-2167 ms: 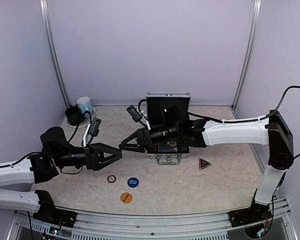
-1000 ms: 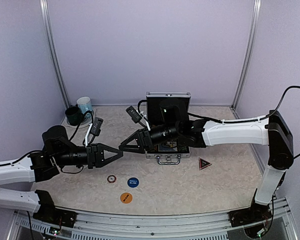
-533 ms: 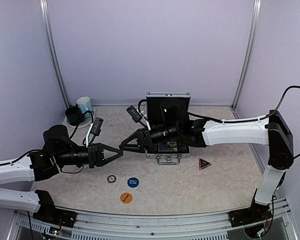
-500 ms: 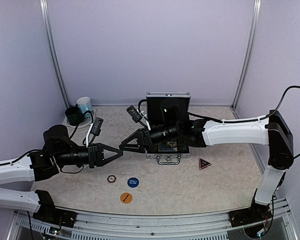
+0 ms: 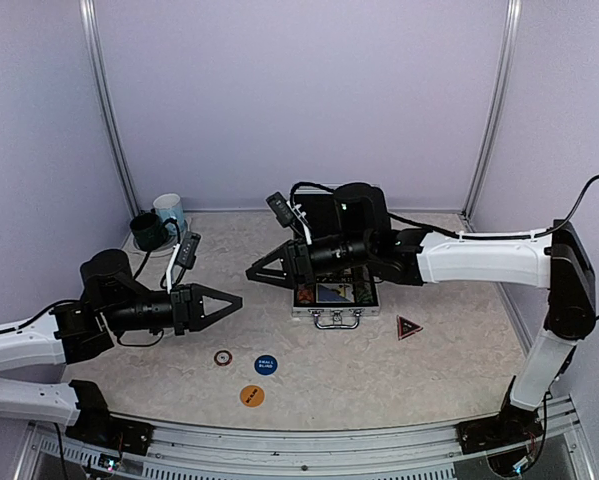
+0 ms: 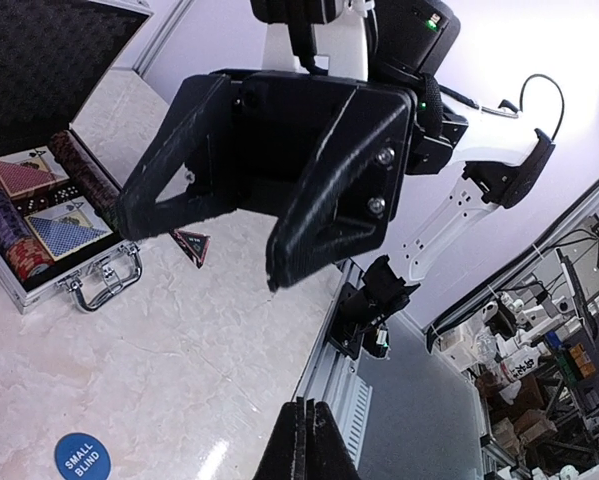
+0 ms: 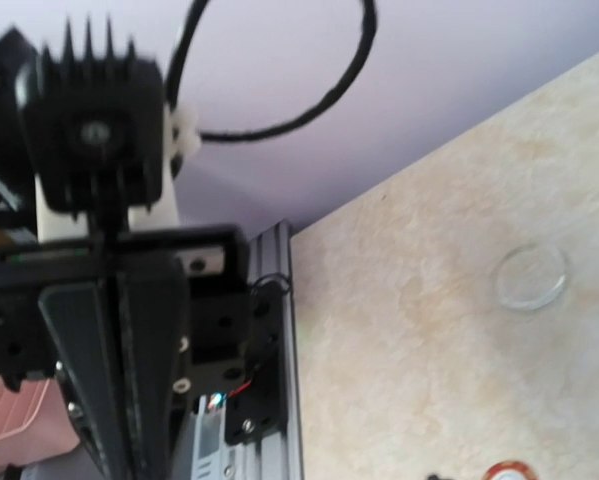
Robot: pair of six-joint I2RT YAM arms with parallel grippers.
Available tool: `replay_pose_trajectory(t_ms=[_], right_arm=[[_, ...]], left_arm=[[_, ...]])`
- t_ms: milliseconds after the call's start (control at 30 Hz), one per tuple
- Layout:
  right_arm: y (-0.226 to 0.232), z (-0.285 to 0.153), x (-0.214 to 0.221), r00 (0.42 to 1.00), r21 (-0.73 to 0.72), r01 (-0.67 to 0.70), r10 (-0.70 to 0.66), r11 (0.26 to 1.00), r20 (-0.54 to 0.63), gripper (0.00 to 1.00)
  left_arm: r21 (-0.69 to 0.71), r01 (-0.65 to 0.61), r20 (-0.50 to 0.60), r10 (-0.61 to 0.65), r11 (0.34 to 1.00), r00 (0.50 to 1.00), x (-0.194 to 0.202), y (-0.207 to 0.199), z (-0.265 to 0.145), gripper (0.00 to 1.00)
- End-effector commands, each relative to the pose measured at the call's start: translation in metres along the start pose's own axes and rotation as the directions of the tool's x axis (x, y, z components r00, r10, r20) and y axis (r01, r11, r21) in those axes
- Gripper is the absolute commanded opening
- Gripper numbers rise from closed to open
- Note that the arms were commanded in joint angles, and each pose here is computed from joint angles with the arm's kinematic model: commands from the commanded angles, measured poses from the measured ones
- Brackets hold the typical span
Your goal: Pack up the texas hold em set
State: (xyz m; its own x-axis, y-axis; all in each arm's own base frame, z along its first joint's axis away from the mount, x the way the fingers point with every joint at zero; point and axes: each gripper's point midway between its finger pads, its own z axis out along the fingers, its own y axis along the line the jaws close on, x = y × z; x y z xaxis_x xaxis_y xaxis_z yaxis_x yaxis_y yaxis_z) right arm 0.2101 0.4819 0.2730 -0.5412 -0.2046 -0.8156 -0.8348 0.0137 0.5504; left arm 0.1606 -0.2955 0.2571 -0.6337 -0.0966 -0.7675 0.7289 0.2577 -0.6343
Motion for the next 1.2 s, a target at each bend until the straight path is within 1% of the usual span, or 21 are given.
replay_pose_trajectory(t_ms=[0, 200, 233, 333, 367, 433, 500, 633, 767, 967, 1167], right_arm=[[0.009, -0.014, -0.018, 0.999, 0.008, 0.028, -0.028, 1.000, 0.038, 0.52], [0.008, -0.010, -0.008, 1.000, -0.016, 0.010, -0.009, 1.000, 0.010, 0.53], [0.008, -0.010, -0.006, 1.000, -0.024, 0.005, -0.005, 1.000, 0.003, 0.52], [0.007, -0.006, 0.002, 1.000, -0.043, -0.010, 0.009, 0.999, -0.018, 0.53], [0.004, -0.005, 0.005, 1.000, -0.038, -0.014, 0.014, 0.999, -0.025, 0.53], [-0.002, -0.003, 0.010, 0.999, -0.019, -0.020, 0.019, 1.000, -0.035, 0.53], [-0.005, -0.001, 0.016, 0.998, -0.020, -0.031, 0.030, 0.999, -0.048, 0.53], [-0.002, 0.008, 0.025, 0.996, -0.050, -0.043, 0.039, 0.998, -0.078, 0.54], [0.005, 0.020, 0.032, 0.994, -0.082, -0.047, 0.038, 0.996, -0.105, 0.55], [0.011, 0.026, 0.032, 0.994, -0.103, -0.044, 0.033, 0.994, -0.108, 0.55], [0.007, 0.027, 0.028, 0.995, -0.080, -0.039, 0.031, 0.996, -0.093, 0.55]], left_arm=[[0.011, -0.032, 0.022, 0.031, 0.999, 0.999, -0.007, -0.007, -0.003, 0.00], [0.009, -0.048, 0.023, 0.048, 0.999, 0.999, -0.010, -0.009, -0.001, 0.00], [0.010, -0.051, 0.022, 0.051, 0.999, 0.998, -0.010, -0.009, -0.001, 0.08], [0.002, -0.056, 0.021, 0.056, 0.998, 0.998, -0.012, -0.009, 0.000, 0.49], [-0.006, -0.058, 0.022, 0.058, 0.998, 0.998, -0.013, -0.008, 0.000, 0.60], [-0.037, -0.066, 0.032, 0.067, 0.997, 0.997, -0.017, -0.005, -0.002, 0.73], [-0.063, -0.075, 0.053, 0.079, 0.995, 0.995, -0.022, -0.003, -0.007, 0.83], [-0.094, -0.069, 0.070, 0.075, 0.993, 0.995, -0.025, 0.003, -0.012, 0.84], [-0.063, -0.059, 0.074, 0.063, 0.996, 0.995, -0.025, 0.001, -0.013, 0.85], [0.013, -0.040, 0.016, 0.040, 0.999, 0.999, -0.014, -0.004, -0.003, 0.81], [0.037, -0.035, -0.004, 0.035, 0.999, 0.999, -0.010, -0.008, -0.001, 0.78]])
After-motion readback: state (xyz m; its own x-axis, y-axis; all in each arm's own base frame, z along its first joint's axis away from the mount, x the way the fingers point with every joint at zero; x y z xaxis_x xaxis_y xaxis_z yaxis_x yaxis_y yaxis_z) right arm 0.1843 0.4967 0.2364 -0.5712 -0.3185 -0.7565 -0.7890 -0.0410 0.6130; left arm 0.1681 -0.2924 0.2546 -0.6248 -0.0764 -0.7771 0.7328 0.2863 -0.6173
